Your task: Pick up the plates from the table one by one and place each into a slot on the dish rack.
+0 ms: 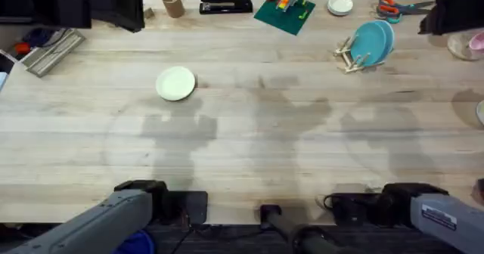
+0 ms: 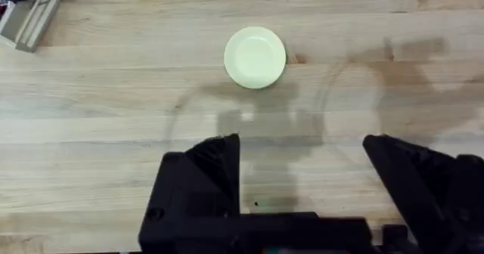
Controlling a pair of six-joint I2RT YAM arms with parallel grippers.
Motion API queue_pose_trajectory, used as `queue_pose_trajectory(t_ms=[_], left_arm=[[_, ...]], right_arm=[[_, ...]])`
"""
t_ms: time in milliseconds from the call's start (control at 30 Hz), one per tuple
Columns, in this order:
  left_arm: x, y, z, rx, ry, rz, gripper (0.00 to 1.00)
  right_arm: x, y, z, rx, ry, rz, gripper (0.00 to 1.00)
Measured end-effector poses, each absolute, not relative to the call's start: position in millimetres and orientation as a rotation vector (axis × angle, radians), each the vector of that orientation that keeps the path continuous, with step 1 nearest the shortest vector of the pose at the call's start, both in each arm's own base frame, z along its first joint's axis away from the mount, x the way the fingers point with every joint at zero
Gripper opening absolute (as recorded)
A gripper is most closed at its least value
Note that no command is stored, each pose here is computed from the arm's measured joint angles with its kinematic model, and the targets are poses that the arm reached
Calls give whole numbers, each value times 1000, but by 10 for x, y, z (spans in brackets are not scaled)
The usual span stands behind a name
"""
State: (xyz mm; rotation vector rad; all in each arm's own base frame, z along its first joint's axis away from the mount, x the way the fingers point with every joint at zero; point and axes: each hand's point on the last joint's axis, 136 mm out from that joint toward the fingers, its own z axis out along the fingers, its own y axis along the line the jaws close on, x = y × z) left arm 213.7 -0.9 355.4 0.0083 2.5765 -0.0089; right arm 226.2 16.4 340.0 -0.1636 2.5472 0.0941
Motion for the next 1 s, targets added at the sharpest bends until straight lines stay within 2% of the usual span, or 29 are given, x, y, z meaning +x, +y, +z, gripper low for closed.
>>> queue_pose_trajectory(t_ms=[600, 633, 667, 833, 867, 1000], left_arm=[[2137, -9, 3554, 8, 2576, -9, 994], [2136, -9, 3554, 8, 2576, -9, 960], [2137, -8, 3554, 9, 2576, -8, 850], [2136, -9, 3554, 13, 2576, -8, 93], [2137, -10, 3554, 14, 2576, -9, 55], [2136, -15, 3554, 15, 2576, -12, 42]], right_arm=[[2259, 164, 3401, -164, 2548, 94, 995], [2259, 164, 3400, -164, 2548, 94, 995], [2259, 164, 3400, -164, 2548, 94, 995], [2258, 164, 3400, -164, 2548, 94, 995], [2258, 164, 3400, -164, 2548, 94, 995], [2256, 164, 3398, -164, 2549, 94, 995]])
